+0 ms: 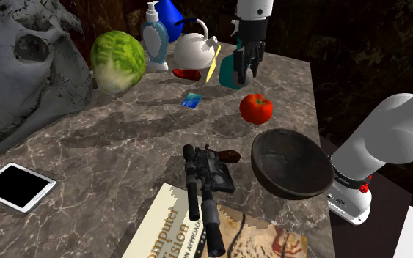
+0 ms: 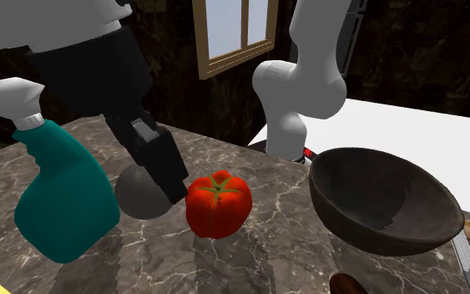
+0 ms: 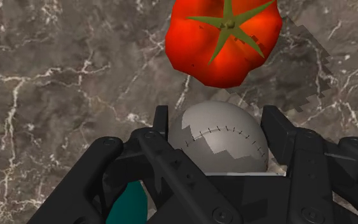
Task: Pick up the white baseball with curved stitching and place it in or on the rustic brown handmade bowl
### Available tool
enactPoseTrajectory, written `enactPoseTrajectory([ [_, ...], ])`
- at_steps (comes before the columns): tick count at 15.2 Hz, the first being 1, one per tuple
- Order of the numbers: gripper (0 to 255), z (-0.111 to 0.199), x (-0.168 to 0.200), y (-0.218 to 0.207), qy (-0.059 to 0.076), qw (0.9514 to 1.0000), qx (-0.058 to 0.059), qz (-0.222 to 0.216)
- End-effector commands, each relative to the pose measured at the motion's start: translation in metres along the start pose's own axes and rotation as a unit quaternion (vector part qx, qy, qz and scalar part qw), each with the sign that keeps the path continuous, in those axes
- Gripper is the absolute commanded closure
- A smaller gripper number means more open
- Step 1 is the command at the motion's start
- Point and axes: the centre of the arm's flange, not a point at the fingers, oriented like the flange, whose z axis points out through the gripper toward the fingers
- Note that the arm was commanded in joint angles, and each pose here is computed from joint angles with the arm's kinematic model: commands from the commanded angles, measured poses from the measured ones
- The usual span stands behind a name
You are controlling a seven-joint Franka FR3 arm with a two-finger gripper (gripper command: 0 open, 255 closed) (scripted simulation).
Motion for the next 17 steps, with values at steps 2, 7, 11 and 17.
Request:
enactPoseTrajectory([
  [2, 255, -0.016, -0.002, -0.001, 0.0, 1.0, 0.0, 0.0],
  [7, 255, -0.041, -0.008, -0.002, 0.0, 1.0, 0.0, 0.0],
  [11, 255, -0.062, -0.012, -0.003, 0.0, 1.0, 0.0, 0.0],
  [17, 255, -0.081, -0.027, -0.011, 0.0, 1.0, 0.0, 0.0],
])
